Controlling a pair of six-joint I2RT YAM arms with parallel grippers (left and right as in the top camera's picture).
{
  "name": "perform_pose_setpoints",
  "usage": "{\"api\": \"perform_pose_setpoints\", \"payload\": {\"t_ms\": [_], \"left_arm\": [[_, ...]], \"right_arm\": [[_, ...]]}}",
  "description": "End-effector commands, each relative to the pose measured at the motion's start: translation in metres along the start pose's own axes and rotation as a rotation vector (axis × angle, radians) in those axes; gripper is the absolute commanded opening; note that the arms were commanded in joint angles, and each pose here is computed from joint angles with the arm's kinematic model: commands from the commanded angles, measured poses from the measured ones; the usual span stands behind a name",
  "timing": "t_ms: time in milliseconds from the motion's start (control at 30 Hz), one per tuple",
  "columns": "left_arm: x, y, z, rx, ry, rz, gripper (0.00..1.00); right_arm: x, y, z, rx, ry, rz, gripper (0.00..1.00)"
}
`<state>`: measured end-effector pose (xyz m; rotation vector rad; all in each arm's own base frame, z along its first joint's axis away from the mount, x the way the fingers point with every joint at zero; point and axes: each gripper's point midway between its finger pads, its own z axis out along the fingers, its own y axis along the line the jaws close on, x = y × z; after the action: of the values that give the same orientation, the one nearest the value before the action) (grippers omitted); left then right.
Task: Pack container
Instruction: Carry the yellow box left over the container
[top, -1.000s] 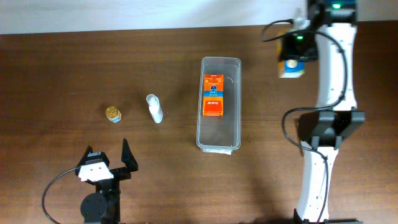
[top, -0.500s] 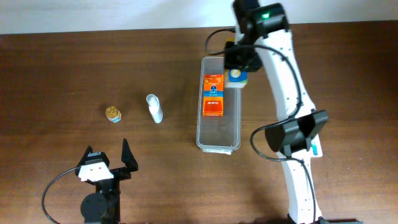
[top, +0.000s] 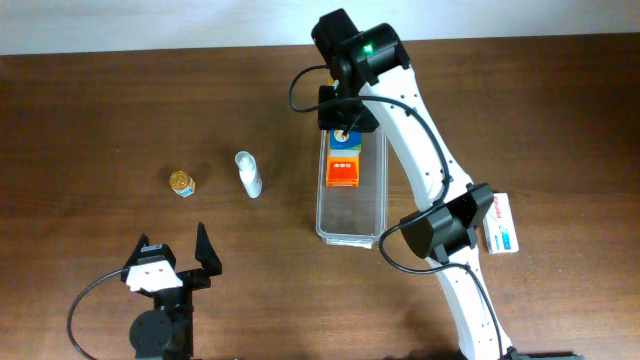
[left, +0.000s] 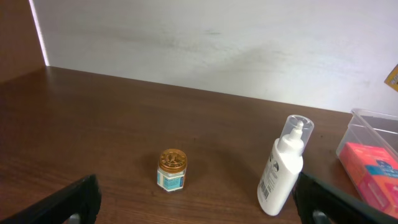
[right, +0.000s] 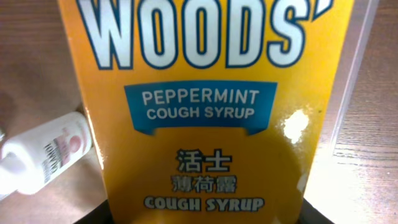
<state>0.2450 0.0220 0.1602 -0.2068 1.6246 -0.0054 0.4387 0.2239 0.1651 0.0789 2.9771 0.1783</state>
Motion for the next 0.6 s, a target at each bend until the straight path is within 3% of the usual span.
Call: {"api": "perform_pose_setpoints", "payload": {"t_ms": [0,567], "left_arm": [[0.0,0.003,0.0,-0.013,-0.004,0.016,0.99],[0.0,0.003,0.0,-0.013,-0.003,0.016,0.99]], "right_arm": [[-0.003,-0.013,0.016,0.073,0.007,0.047,0.52],[0.001,-0.025,0.06,0.152,0.055,0.041,0.52]]}}
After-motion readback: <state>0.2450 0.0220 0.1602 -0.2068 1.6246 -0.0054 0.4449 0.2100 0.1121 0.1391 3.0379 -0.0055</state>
